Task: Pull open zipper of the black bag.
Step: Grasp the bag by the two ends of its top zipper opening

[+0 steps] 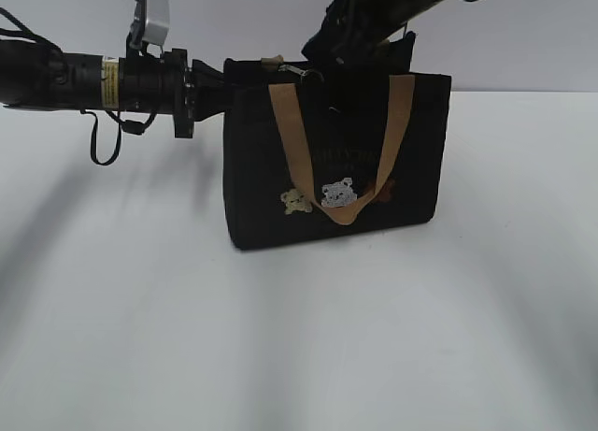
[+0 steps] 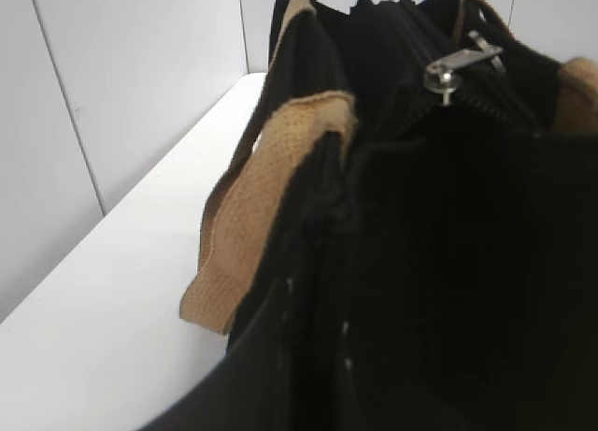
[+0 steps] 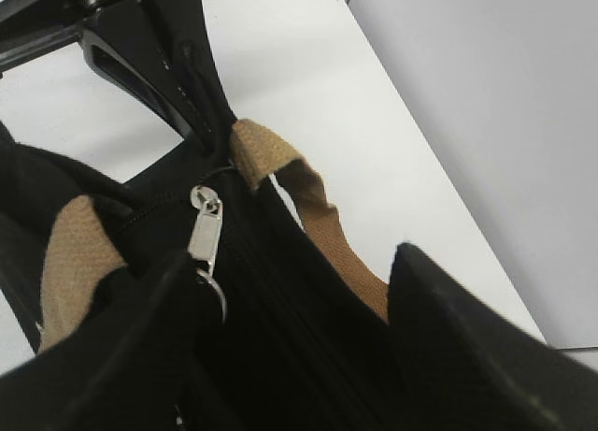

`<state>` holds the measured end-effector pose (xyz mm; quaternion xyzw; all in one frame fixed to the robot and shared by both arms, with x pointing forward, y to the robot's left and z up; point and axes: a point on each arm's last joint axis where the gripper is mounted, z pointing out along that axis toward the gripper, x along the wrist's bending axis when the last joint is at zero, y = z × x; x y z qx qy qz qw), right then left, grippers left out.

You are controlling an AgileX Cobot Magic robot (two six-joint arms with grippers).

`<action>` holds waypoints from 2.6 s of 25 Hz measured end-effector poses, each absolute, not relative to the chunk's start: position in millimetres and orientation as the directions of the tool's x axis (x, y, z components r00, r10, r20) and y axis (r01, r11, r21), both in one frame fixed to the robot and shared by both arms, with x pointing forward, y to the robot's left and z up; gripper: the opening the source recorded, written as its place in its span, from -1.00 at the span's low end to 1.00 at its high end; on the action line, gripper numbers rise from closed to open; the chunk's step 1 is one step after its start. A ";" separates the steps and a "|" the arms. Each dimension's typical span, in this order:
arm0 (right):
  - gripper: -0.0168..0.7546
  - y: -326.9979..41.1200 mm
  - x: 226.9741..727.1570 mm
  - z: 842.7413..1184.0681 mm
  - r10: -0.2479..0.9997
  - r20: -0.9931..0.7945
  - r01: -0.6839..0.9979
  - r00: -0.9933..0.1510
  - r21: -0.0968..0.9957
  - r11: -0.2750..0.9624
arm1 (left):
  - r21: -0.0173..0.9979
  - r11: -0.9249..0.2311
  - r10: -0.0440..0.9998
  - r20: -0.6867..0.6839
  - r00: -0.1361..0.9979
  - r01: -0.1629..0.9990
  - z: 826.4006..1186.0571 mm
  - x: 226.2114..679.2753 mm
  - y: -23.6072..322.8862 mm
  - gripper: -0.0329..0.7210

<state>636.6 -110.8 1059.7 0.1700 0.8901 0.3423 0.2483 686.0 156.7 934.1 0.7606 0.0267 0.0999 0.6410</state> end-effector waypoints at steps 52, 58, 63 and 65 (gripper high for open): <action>-0.83 -104.8 634.7 1034.6 0.360 -0.286 0.110 -0.888 0.628 0.771 | 0.980 -0.176 0.159 0.118 0.980 -0.090 934.1 685.0 156.1 -0.86; -0.96 -104.9 633.4 1035.7 0.359 -0.278 0.115 -0.891 0.628 0.770 | 0.980 -0.177 0.158 0.118 0.980 -0.090 934.0 685.0 156.0 -0.86; -0.96 -106.0 629.2 1043.6 0.364 -0.269 0.120 -0.892 0.634 0.764 | 0.981 -0.171 0.151 0.117 0.982 -0.091 934.5 684.1 154.6 -0.86; -0.96 -106.3 628.0 1045.4 0.361 -0.267 0.119 -0.893 0.634 0.764 | 0.981 -0.169 0.148 0.117 0.982 -0.091 934.6 683.8 154.0 -0.86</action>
